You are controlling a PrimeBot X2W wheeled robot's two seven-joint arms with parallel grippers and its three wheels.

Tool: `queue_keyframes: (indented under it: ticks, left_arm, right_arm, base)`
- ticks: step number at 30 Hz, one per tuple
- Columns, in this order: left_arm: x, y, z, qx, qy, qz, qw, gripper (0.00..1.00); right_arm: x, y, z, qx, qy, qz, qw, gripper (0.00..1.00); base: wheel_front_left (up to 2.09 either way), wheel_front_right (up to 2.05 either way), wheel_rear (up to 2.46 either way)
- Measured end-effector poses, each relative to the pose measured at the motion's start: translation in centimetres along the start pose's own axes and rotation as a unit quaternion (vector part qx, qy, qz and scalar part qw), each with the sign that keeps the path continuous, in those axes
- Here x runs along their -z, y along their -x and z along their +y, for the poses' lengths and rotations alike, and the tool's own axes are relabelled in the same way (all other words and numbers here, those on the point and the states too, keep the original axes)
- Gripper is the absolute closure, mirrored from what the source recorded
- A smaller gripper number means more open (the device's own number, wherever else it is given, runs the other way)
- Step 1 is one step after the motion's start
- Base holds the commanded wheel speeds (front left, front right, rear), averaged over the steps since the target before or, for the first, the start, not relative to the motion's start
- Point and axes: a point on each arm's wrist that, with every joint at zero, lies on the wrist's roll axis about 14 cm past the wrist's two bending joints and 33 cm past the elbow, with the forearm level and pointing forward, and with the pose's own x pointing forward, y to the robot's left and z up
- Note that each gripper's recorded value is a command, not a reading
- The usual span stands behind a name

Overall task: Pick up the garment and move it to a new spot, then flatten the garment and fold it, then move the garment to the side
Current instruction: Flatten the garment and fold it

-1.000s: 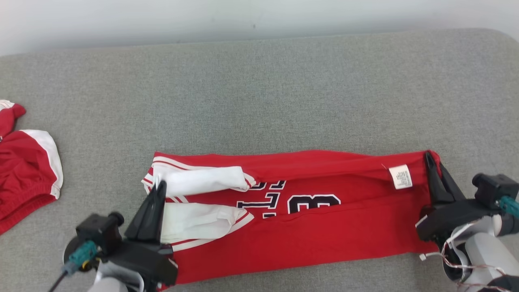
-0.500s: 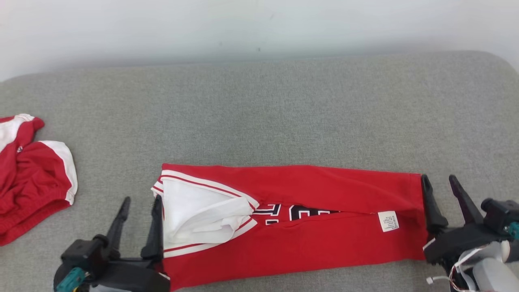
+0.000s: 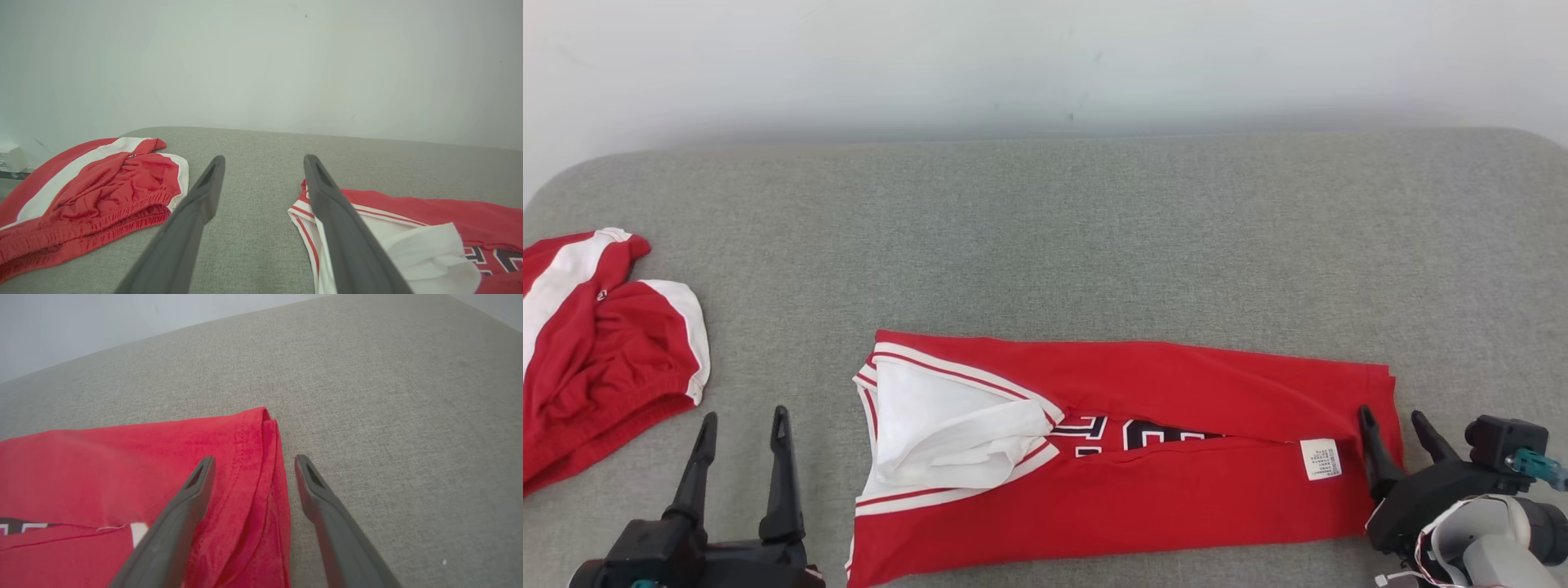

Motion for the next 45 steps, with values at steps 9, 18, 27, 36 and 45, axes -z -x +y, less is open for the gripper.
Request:
queue_keyframes:
  ticks: [9, 18, 27, 36, 45]
  left_arm:
    - [0.4, 1.3, 1.2, -0.028, 0.009, 0.003, 1.0, 0.0]
    - [0.3, 2.1, 1.7, -0.038, 0.01, -0.001, 0.999, 0.0]
    - [-0.1, 2.2, 1.9, -0.035, 0.005, -0.006, 0.999, 0.0]
    - [-1.0, 2.3, 1.5, -0.029, 0.004, -0.02, 0.999, 0.0]
    - [-1.5, 2.8, 1.1, -0.021, 0.004, -0.027, 0.999, 0.0]
  right_arm:
    - [2.1, -0.7, 0.3, 0.006, -0.006, 0.05, 0.999, 0.0]
    - [3.1, -0.7, 0.2, 0.012, -0.003, 0.087, 0.996, 1.0]
    - [1.7, 0.0, -2.6, 0.04, 0.001, 0.067, 0.997, 1.0]
    - [-3.2, 2.3, -10.3, 0.115, 0.042, 0.018, 0.992, 1.0]
    - [-5.7, 1.6, -5.2, 0.054, 0.023, -0.034, 0.998, 1.0]
  base:
    - [0.0, 0.0, 0.0]
    - [0.0, 0.0, 0.0]
    - [0.0, 0.0, 0.0]
    - [0.0, 0.0, 0.0]
    - [0.0, 0.0, 0.0]
